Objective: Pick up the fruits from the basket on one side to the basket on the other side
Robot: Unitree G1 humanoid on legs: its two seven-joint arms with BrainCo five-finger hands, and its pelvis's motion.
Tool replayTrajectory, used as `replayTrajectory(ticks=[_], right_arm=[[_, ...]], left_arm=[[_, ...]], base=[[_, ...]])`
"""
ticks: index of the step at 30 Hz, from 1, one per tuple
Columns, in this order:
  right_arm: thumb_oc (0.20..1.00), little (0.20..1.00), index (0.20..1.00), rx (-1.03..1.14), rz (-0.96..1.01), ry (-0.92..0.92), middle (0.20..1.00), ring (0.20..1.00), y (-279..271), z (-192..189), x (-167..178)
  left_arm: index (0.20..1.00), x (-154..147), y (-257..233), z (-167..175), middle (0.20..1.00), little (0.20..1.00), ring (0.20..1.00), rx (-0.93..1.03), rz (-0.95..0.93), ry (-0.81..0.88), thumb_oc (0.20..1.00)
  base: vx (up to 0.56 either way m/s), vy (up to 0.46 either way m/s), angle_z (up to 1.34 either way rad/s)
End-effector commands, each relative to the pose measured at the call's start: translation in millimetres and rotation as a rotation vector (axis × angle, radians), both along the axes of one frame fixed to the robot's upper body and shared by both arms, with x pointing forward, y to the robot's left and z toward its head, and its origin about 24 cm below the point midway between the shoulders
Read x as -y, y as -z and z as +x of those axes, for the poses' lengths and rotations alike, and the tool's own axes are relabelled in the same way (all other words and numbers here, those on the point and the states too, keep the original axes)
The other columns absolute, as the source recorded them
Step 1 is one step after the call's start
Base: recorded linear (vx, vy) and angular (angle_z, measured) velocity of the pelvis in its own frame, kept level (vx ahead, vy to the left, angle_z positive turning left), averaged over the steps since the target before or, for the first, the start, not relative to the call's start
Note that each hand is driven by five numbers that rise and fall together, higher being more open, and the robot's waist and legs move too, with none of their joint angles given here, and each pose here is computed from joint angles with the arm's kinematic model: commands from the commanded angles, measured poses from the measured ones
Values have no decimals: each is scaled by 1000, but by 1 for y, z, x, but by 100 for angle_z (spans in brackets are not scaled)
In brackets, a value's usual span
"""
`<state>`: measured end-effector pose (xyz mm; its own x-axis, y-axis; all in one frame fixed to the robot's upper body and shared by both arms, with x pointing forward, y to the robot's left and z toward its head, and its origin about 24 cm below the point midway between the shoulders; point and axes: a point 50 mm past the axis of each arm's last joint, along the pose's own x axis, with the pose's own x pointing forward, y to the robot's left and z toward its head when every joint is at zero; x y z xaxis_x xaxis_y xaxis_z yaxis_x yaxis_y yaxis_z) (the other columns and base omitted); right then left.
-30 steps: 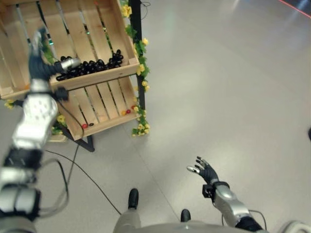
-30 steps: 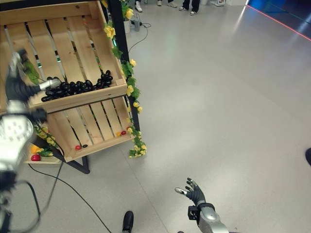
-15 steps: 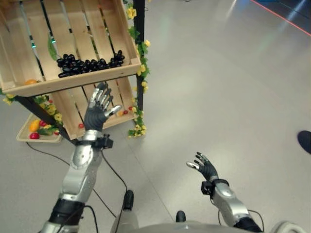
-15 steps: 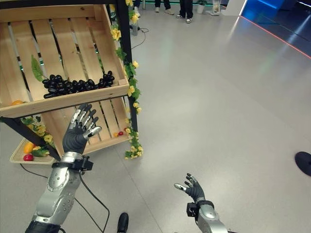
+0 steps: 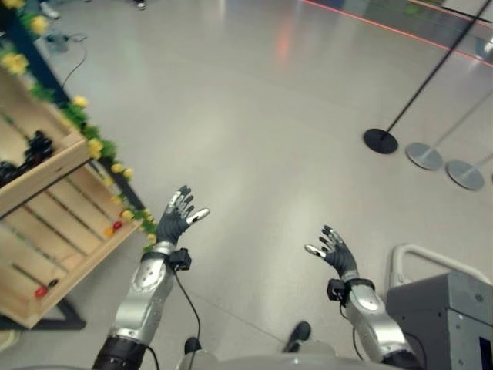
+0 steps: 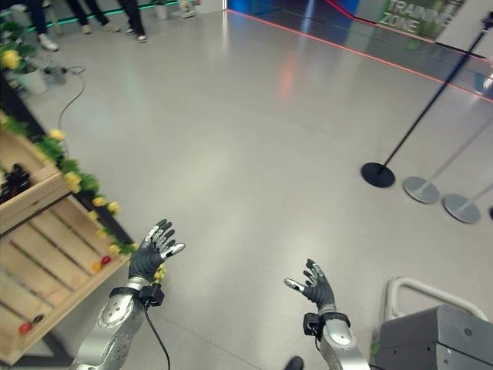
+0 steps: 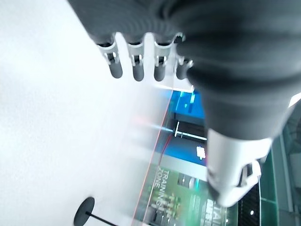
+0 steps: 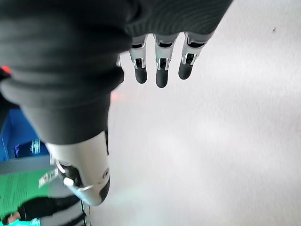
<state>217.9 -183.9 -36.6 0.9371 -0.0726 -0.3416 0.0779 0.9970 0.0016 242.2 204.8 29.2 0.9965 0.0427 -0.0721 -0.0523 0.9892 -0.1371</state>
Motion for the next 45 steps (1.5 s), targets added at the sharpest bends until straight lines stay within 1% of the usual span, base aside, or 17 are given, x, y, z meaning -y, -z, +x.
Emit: replayTrajectory(ticks=[1, 8, 12, 15, 16, 22, 24, 30, 33, 40, 45], right_arm=[[1000, 1000, 1000, 171, -33, 26, 1000, 1000, -34, 12, 13], [1000, 1000, 1000, 224, -73, 41, 1000, 1000, -48, 10, 31], [1000, 1000, 1000, 261, -90, 19, 1000, 1000, -56, 12, 33], [1000, 1000, 1000, 239, -97, 3, 1000, 1000, -51, 11, 30], [1000, 1000, 1000, 213, -95, -17, 1000, 1000, -46, 8, 29], [1000, 1000, 1000, 207, -92, 7, 1000, 1000, -44, 5, 34], [1000, 1000, 1000, 200, -100, 1, 1000, 1000, -43, 4, 36], [1000, 1000, 1000, 190, -121, 8, 1000, 1000, -42, 4, 39], [1000, 1000, 1000, 188, -101, 2, 1000, 1000, -42, 2, 36], [1000, 1000, 1000, 232, -45, 39, 1000, 1000, -48, 5, 29], [1000, 1000, 1000, 265, -9, 59, 1000, 1000, -52, 9, 23]], left_arm=[[1000, 4, -34, 11, 1000, 1000, 1000, 172, 39, 22, 1000], [1000, 9, -31, 10, 1000, 1000, 1000, 178, -54, -4, 1000], [1000, 13, -21, 5, 1000, 1000, 1000, 142, -146, -31, 1000], [1000, 16, -12, 0, 1000, 1000, 1000, 105, -168, -46, 1000], [1000, 16, -7, -5, 1000, 1000, 1000, 92, -203, -57, 1000], [1000, 16, -14, -4, 1000, 1000, 1000, 125, -187, -54, 1000], [1000, 15, -16, -2, 1000, 1000, 1000, 140, -147, -49, 1000], [1000, 18, -11, -1, 1000, 1000, 1000, 111, -107, -19, 1000], [1000, 20, -6, -3, 1000, 1000, 1000, 89, -106, -12, 1000], [1000, 13, -16, 2, 1000, 1000, 1000, 108, -8, -6, 1000], [1000, 6, -24, 10, 1000, 1000, 1000, 138, 1, -60, 1000]], base=[[47, -221, -54], [61, -234, -57], [38, -345, -109], [135, -80, -150], [279, -96, -191], [216, -21, -134], [196, 17, -141], [206, 73, -126], [170, 150, -75], [71, 96, -75], [-21, 25, -86]])
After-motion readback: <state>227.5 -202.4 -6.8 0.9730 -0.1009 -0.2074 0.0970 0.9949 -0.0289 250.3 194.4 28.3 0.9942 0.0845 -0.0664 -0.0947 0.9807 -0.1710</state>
